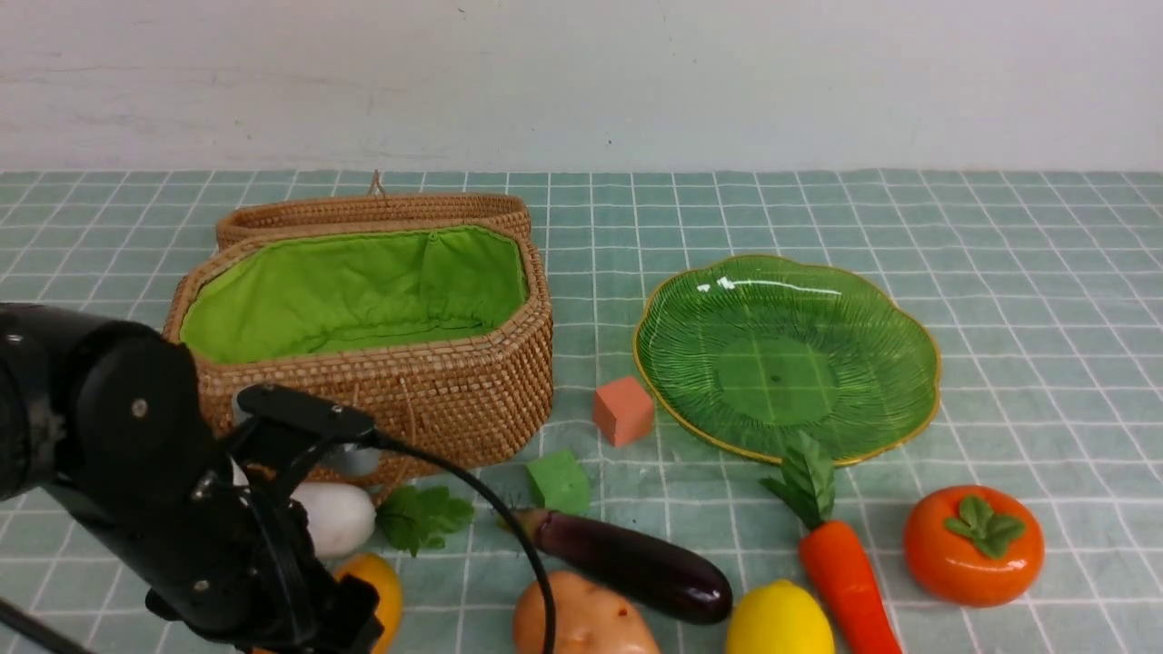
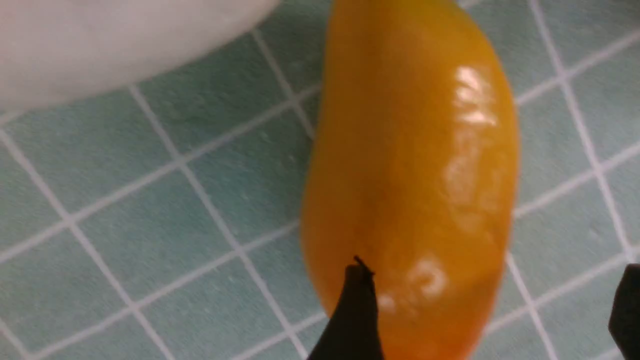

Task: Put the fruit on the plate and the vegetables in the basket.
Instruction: Grab the mango with your left arm and place it on the right plate

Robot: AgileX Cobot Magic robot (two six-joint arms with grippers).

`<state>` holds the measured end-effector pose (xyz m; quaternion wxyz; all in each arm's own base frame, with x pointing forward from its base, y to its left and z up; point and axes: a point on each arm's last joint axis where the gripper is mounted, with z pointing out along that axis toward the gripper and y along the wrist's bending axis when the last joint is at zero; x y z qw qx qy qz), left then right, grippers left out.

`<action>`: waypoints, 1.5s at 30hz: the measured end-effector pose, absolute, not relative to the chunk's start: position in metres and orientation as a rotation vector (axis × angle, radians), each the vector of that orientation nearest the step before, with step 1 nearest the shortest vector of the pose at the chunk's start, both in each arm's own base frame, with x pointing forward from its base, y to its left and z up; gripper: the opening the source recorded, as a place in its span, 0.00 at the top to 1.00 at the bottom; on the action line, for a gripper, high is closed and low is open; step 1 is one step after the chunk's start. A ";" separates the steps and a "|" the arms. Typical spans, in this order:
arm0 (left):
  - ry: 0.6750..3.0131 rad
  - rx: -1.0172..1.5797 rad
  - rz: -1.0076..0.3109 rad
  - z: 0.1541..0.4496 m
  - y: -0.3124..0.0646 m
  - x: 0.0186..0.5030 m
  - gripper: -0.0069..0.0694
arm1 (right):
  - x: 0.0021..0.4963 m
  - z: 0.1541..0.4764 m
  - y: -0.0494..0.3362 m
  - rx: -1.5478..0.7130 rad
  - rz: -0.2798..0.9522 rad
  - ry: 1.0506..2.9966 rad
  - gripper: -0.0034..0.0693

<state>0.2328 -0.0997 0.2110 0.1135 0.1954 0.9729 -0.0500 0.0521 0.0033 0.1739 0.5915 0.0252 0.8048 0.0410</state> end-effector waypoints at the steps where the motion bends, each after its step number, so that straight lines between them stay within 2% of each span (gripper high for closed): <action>1: 2.855 0.544 -0.125 0.207 -0.100 0.237 0.10 | 0.052 0.174 0.003 0.059 0.095 1.872 0.62; 7: 2.888 0.466 -0.088 0.185 -0.103 0.252 0.13 | 0.052 0.174 0.003 0.059 0.095 1.872 0.62; 15: 2.917 0.466 -0.080 0.175 -0.105 0.256 0.18 | 0.052 0.174 0.003 0.059 0.095 1.872 0.62; 20: 2.972 0.492 -0.044 0.177 -0.104 0.256 0.18 | 0.052 0.174 0.003 0.059 0.095 1.872 0.62; 29: 3.053 0.505 -0.029 0.213 -0.109 0.268 0.18 | 0.052 0.174 0.003 0.059 0.095 1.872 0.62; 31: 3.045 0.483 -0.074 0.227 -0.114 0.273 0.18 | 0.052 0.174 0.003 0.059 0.095 1.872 0.62; 37: 2.958 0.393 -0.318 0.269 -0.133 0.289 0.18 | 0.052 0.174 0.003 0.059 0.095 1.872 0.62; 45: 2.684 0.308 -0.685 0.328 -0.161 0.312 0.18 | 0.052 0.174 0.003 0.059 0.095 1.872 0.62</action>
